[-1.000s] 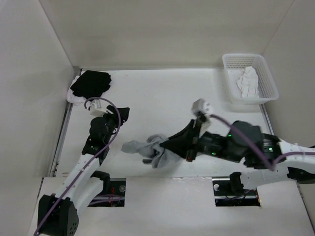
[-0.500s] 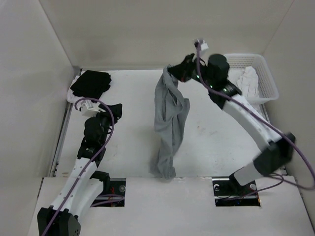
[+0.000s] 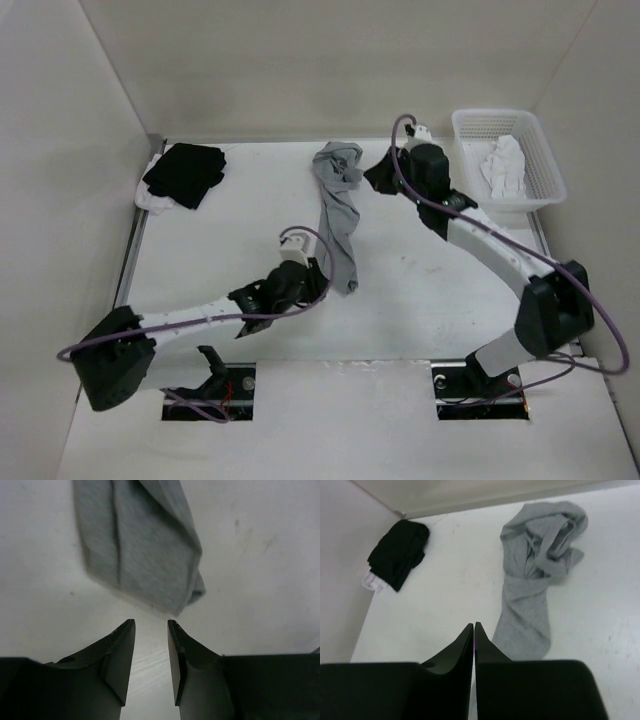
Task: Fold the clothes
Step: Move the tank top to the center of the board, then flatten the tank top out
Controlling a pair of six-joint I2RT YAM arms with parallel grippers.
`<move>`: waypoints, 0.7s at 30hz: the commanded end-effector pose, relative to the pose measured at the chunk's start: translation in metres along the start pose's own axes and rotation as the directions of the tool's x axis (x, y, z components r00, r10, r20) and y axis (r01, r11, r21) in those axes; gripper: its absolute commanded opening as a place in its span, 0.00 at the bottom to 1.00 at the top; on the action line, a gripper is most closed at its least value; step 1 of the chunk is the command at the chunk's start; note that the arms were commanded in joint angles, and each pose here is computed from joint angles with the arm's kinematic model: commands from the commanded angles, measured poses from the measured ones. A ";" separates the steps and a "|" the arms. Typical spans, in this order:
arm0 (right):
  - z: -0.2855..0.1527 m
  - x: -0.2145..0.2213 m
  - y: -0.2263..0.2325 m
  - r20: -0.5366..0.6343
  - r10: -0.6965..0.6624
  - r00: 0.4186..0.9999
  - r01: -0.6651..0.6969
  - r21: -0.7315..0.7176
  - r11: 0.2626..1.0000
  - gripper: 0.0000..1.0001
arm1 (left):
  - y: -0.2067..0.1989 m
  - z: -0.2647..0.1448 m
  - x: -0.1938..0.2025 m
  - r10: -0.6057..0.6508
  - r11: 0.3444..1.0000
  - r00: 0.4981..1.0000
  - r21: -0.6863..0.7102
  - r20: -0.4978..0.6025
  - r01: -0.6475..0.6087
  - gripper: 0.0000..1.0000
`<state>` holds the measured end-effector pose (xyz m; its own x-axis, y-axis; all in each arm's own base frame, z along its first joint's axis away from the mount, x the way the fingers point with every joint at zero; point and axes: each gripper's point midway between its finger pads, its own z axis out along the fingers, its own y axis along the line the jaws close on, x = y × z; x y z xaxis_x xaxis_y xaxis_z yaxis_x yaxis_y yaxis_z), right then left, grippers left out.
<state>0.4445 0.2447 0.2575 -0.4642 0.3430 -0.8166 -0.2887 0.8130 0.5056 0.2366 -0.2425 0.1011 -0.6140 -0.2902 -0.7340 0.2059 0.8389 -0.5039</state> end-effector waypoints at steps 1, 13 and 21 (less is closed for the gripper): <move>-0.042 0.012 -0.008 0.130 0.084 0.988 -0.087 0.023 0.996 0.05 | -0.044 0.018 0.011 0.130 0.991 0.991 -0.010 0.036 -0.130 0.35; -0.117 0.129 -0.057 0.000 0.143 0.990 -0.143 0.074 0.987 0.28 | -0.055 0.064 0.035 0.245 0.968 0.969 -0.043 -0.017 -0.246 0.32; -0.123 0.189 -0.036 -0.164 0.151 0.975 -0.156 -0.017 0.988 0.44 | -0.053 0.066 0.032 0.242 0.968 0.970 -0.065 -0.022 -0.243 0.10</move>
<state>0.2734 0.1883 0.1032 -0.6185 0.3925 -0.6808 -0.1172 0.8106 0.5738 0.2443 -0.3158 0.0441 -0.6073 -0.0127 -0.7944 0.2986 0.9230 -0.2429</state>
